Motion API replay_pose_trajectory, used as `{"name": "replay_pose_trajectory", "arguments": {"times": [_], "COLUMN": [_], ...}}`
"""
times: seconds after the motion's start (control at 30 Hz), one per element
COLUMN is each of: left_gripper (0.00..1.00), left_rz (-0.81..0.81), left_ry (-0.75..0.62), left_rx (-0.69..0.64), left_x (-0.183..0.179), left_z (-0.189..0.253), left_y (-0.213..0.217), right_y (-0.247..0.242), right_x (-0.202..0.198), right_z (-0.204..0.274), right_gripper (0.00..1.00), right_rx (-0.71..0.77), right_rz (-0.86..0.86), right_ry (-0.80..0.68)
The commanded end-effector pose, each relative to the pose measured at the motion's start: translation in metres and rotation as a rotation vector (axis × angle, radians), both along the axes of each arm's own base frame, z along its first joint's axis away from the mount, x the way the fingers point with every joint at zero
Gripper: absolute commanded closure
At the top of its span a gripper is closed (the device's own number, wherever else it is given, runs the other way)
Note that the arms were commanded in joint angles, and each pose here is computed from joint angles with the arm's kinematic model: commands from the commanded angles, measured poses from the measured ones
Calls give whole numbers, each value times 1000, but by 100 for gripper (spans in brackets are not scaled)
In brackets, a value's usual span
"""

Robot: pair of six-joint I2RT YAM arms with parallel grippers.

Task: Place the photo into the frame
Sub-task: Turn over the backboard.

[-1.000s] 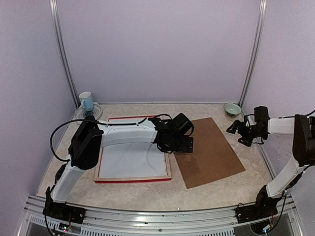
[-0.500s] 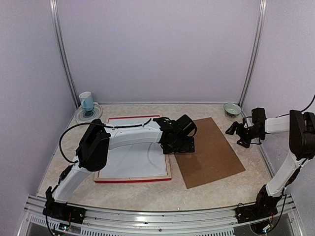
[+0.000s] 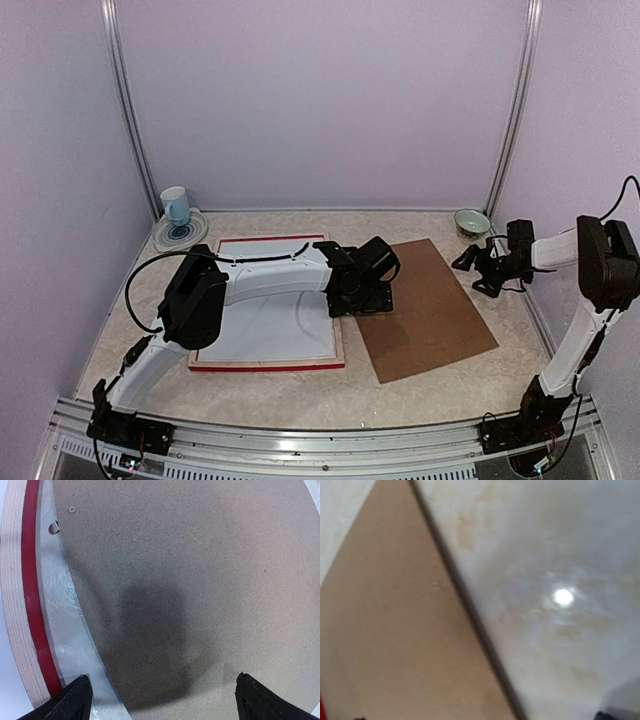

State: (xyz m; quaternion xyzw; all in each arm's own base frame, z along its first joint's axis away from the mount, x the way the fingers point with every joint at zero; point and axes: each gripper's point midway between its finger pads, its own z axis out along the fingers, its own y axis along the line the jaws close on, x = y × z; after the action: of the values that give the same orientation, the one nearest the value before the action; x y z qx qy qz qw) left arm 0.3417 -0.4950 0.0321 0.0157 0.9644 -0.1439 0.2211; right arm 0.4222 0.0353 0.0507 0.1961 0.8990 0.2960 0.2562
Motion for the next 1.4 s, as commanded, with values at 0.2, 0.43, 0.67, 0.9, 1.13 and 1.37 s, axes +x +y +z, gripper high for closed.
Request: {"name": "replay_pose_trajectory", "arguments": {"times": [0.2,0.43,0.67,0.9,1.13,1.37], "left_gripper": [1,1,1,1,1,1], "left_rz": [-16,-53,-61,-64,-61,-17], "left_ry": [45,55,66,63,62,59], "left_rx": [4,-27,-33,-41,-43,-70], "left_x": [1,0,0,0,2,8], "left_z": [-27,-31,-35,-33,-33,-32], "left_y": [-2,-10,-10,-9,-7,4], "right_y": [28,49,63,77,85,97], "right_x": [-10,-16,-16,-21,-30,-41], "right_z": [-9,0,29,73,121,156], "right_gripper": [2,3,4,4,5,5], "right_rx": [156,232,342,484,555,615], "right_rz": [142,217,269,333,381,437], "right_ry": [14,5,-57,-145,-227,-282]}}
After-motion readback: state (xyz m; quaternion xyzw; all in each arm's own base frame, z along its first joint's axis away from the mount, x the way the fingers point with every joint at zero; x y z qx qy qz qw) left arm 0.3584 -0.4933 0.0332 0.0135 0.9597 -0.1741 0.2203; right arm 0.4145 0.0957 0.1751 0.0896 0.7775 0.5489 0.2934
